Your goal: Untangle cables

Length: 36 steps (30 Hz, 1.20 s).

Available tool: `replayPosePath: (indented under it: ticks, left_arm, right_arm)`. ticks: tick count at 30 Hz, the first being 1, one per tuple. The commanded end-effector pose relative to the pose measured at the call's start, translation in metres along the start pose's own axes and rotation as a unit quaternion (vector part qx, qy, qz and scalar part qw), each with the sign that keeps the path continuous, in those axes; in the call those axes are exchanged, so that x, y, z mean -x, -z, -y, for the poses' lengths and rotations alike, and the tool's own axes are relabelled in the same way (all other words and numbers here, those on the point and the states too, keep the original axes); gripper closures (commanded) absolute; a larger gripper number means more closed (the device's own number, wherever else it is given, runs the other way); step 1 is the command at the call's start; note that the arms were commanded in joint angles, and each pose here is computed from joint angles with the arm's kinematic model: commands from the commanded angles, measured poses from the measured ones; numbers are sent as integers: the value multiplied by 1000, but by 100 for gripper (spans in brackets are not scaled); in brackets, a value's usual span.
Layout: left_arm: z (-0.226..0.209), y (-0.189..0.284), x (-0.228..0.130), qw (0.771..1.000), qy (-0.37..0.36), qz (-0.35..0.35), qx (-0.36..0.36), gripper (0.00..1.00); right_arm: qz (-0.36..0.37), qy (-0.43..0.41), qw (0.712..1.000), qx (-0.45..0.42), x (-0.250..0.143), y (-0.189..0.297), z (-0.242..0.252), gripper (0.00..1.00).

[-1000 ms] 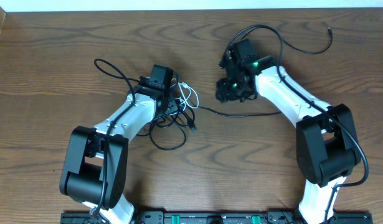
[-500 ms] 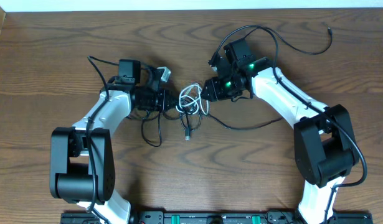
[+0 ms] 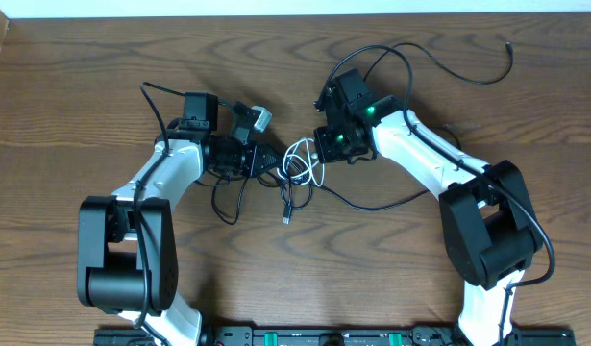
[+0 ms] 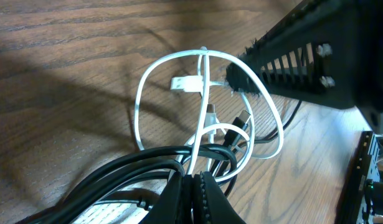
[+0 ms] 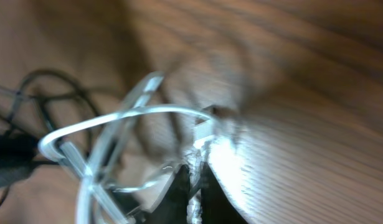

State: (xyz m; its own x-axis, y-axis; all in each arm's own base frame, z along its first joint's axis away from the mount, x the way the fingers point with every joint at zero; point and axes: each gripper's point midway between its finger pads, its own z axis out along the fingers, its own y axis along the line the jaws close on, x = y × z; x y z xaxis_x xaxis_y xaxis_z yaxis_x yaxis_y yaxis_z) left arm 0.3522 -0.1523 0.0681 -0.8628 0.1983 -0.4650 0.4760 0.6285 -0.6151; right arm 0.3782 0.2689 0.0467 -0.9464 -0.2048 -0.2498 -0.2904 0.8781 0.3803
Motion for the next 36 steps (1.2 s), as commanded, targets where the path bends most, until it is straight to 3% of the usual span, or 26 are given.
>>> replayPosePath:
  ticks: [1, 2, 3, 6, 9, 11, 16, 21, 23, 36]
  left_arm:
    - [0, -2, -4, 1000, -3, -4, -10, 93]
    - [0, -2, -4, 1000, -3, -4, -10, 93]
    - [0, -2, -4, 1000, -3, -4, -10, 93]
    - [0, -2, -4, 1000, -3, -4, -10, 93]
    - [0, -2, -4, 1000, -3, -4, -10, 93]
    - [0, -2, -4, 1000, -3, -4, -10, 93]
    - [0, -2, -4, 1000, -3, -4, -10, 93]
    - [0, -2, -4, 1000, -3, -4, -10, 93]
    - [0, -2, -4, 1000, 0, -4, -11, 93]
    - [0, -2, -5, 1000, 4, -5, -11, 93]
  right_arm:
    - [12, -5, 995, -103, 2, -1, 38, 99]
    - [16, -6, 991, -131, 2, 2, 48, 95]
    - [17, -6, 989, -147, 2, 3, 53, 84]
    - [12, -7, 992, -124, 1, 5, 48, 77]
    - [11, 32, 999, -5, 12, 38, 2, 55]
    - [24, 51, 996, 74, 17, 61, -32, 51]
    - [-3, 77, 991, 107, -4, 60, -68, 54]
    - [-49, 71, 993, 79, -33, 31, -86, 74]
    - [-62, 72, 993, 72, -40, 22, -88, 77]
    - [-92, 46, 993, -58, -52, 14, -29, 75]
